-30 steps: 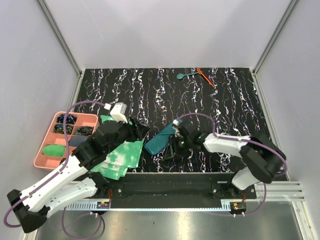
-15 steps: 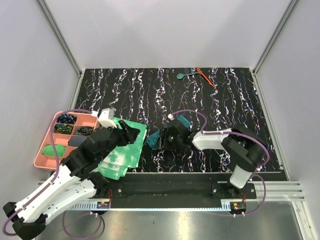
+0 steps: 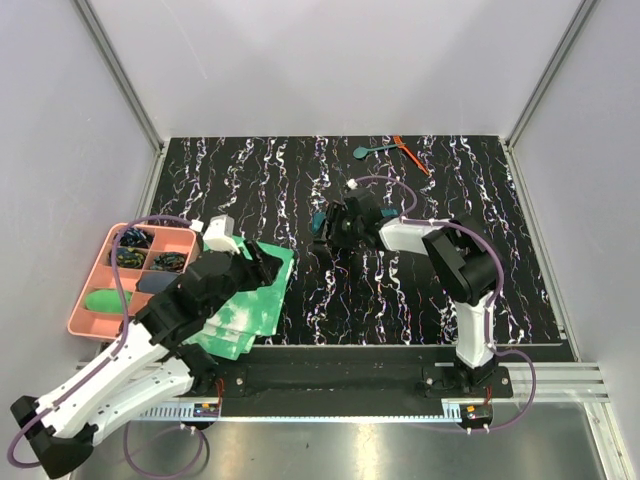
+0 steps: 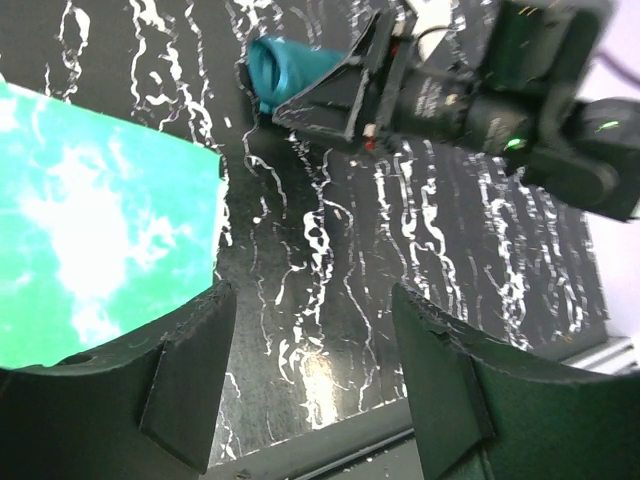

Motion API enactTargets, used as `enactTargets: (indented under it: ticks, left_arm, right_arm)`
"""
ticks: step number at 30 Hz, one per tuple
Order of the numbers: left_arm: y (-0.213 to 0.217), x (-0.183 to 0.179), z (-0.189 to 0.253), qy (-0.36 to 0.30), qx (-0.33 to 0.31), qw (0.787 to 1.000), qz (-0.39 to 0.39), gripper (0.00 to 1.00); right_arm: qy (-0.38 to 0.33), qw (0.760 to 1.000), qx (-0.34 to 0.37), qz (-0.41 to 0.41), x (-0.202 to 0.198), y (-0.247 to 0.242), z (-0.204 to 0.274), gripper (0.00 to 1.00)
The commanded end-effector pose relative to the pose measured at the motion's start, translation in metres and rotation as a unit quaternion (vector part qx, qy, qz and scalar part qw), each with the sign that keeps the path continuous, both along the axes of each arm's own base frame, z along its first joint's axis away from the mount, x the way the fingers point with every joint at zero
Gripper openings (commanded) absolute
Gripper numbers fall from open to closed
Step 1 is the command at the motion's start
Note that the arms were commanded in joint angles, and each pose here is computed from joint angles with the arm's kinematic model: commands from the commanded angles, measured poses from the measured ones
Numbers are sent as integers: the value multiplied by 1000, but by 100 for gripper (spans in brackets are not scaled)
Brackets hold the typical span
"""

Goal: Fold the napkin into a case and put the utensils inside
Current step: Move the smaller rectangle folded napkin to the center of the board, then move the smaller rectangle-folded napkin to the center of the board.

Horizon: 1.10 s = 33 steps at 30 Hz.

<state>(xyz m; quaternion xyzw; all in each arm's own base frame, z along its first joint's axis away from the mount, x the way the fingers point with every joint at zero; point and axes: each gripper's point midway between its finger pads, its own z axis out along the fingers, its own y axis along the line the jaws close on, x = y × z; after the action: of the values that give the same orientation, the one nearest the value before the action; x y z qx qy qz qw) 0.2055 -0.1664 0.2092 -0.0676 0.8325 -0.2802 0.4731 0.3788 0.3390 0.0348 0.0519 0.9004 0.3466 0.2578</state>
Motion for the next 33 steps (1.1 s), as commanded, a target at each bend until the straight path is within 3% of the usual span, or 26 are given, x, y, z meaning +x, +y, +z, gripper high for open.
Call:
enactTargets:
  ticks: [1,4,8,12,14,18,20,24,33]
  left_arm:
    - [-8,25,25,-24,-39,999,26,67]
    - [-29,45,27,-16,-68,998,1,67]
    - [-63,80,31,9,-102,994,-32,67]
    - [-106,125,-5,63,-105,990,-65,64]
    - [-124,142,-5,64,-119,987,-84,58]
    - [-146,187,-51,102,-111,985,-84,49]
    - [-157,205,-69,119,-107,983,-95,43]
    - [-156,225,-104,166,-117,975,-94,34]
    - [-129,224,-157,215,-104,969,-56,35]
  right_arm:
    - [-9,998,-6,60,-1,3,24,63]
    - [18,998,14,61,-10,-19,38,63]
    - [0,998,28,61,-28,-50,71,64]
    - [1,1000,24,8,-19,-108,71,64]
    - [-7,999,36,-8,-2,-134,76,58]
    - [-9,998,56,-4,22,-152,79,35]
    - [-5,998,58,-11,31,-158,76,30]
    - [1,998,51,-21,41,-167,64,24]
    - [18,999,25,-17,55,-171,19,18]
